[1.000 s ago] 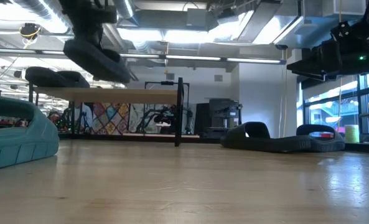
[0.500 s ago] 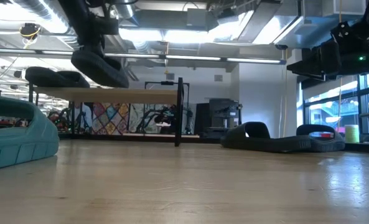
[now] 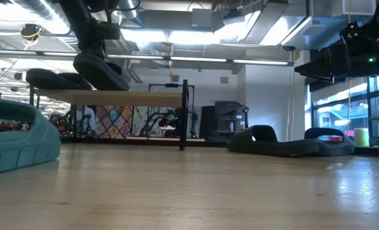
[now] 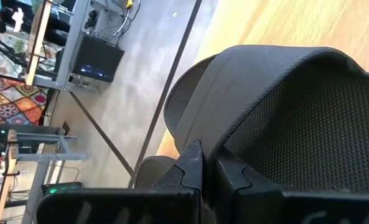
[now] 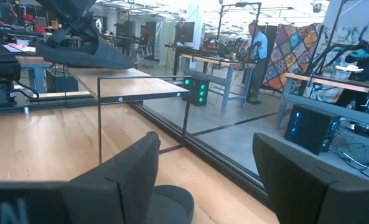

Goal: Pick and place slides into the shelf
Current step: Put the black slipper on the shelf

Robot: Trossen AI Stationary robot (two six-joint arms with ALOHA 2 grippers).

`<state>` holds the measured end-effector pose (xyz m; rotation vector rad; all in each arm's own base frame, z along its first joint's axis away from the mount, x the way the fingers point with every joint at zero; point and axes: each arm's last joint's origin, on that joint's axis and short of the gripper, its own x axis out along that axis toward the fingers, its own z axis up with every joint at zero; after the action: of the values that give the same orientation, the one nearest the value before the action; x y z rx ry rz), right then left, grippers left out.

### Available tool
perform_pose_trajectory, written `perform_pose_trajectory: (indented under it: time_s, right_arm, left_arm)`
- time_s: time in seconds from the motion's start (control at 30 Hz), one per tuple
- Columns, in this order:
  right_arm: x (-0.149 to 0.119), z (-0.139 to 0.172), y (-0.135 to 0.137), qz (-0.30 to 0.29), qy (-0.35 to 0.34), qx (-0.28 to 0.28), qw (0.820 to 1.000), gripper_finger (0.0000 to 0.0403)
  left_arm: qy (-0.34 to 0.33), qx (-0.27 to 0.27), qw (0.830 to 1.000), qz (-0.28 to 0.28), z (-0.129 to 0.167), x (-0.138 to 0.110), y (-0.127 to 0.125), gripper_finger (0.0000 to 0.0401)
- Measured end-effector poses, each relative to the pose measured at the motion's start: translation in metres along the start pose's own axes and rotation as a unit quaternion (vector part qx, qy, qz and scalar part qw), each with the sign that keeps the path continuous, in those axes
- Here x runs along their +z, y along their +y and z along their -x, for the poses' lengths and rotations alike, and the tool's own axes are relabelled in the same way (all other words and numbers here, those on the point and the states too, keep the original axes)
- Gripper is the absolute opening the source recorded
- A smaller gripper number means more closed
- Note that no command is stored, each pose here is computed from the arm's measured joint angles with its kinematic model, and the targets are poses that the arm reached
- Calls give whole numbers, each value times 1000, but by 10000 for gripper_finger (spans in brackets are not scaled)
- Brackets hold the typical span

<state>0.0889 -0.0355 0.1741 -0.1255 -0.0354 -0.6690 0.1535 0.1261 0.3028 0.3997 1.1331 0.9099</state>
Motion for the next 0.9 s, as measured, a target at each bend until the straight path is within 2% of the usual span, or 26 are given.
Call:
perform_pose_trajectory:
  time_s: [0.17, 0.3, 0.4, 0.77, 0.9]
  right_arm:
    - [0, 0, 0, 0, 0, 0, 1000, 257]
    - [0, 0, 0, 0, 0, 0, 1000, 257]
    - [0, 0, 0, 0, 0, 0, 1000, 257]
    - [0, 0, 0, 0, 0, 0, 1000, 257]
    - [0, 0, 0, 0, 0, 0, 1000, 257]
  left_arm:
    - [-5, -12, 1000, 9, -2, -1, 1, 2]
    - [-20, 0, 1000, 17, -10, -1, -5, 2]
    - [-14, 0, 1000, -2, -15, -4, -9, 2]
    - [1, 11, 1000, 7, -27, -14, -11, 2]
    - [2, 10, 1000, 9, -27, -14, -11, 21]
